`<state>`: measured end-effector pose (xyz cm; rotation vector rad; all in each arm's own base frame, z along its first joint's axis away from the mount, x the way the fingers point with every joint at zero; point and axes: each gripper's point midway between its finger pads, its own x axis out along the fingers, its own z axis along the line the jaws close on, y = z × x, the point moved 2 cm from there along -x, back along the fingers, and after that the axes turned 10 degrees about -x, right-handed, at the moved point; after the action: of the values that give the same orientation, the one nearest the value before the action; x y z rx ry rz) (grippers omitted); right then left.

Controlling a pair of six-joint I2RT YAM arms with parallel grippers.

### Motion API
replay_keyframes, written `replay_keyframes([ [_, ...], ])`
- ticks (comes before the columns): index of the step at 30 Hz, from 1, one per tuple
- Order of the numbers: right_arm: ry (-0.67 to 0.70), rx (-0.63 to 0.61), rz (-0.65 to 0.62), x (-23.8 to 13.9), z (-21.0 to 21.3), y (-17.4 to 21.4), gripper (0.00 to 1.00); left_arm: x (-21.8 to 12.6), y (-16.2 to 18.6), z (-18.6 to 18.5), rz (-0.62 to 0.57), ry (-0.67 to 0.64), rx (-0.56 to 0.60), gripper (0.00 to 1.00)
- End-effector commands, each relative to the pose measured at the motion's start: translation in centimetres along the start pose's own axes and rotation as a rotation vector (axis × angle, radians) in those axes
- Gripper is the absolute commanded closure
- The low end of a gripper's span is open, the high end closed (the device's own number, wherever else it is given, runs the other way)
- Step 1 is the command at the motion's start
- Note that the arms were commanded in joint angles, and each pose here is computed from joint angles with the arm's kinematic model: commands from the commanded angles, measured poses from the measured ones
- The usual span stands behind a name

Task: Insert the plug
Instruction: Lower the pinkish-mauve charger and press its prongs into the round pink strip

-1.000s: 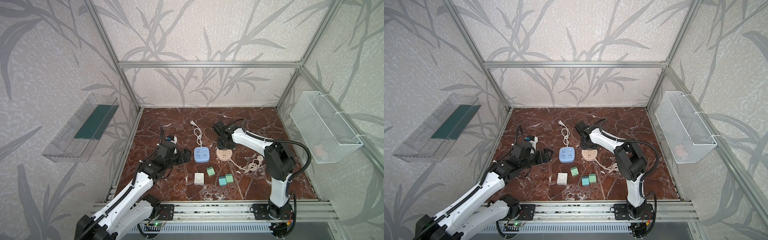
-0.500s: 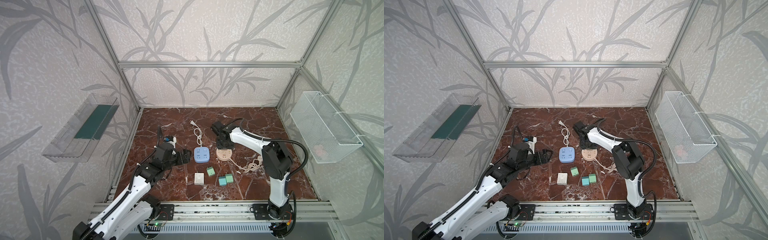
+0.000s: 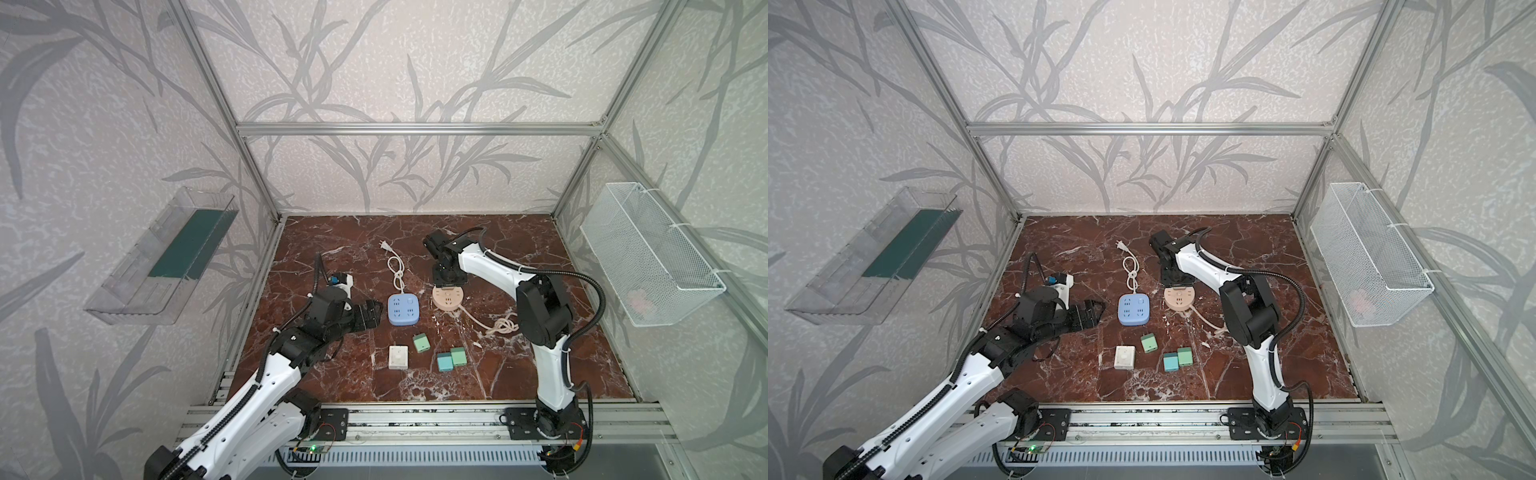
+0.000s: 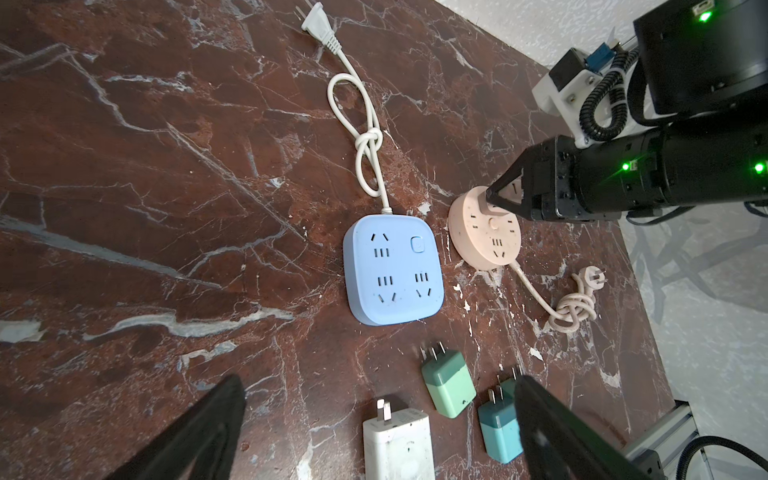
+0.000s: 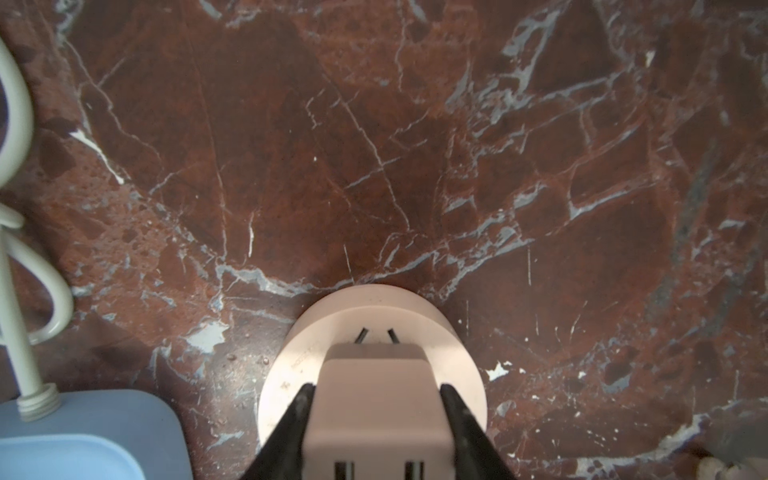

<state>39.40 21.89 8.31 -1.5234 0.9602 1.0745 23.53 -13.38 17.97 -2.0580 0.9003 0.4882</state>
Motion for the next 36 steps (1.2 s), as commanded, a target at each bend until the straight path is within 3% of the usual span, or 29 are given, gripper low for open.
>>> replay_keyframes([
  [1, 0.057, -0.037, 0.066, 2.1, -1.9, 0.8, 1.00, -0.1, 0.1, 0.0, -0.004, 0.000, 0.017, 0.02],
  [12, -0.007, -0.063, 0.028, 1.8, -2.4, -2.0, 1.00, 0.3, 0.5, 0.1, 0.017, -0.015, 0.027, 0.02],
  [23, -0.027, -0.028, 0.042, 2.5, -2.8, -0.5, 1.00, 0.9, 0.8, 0.2, 0.045, -0.036, 0.034, 0.02],
  [27, -0.066, 0.002, 0.015, 1.4, -3.0, -0.9, 0.86, 0.9, 0.7, 0.1, 0.046, -0.040, 0.037, 0.02],
  [36, -0.102, 0.039, -0.037, -1.6, -3.6, -1.8, 0.79, 1.2, 0.9, 0.2, 0.060, -0.045, 0.039, 0.02],
])
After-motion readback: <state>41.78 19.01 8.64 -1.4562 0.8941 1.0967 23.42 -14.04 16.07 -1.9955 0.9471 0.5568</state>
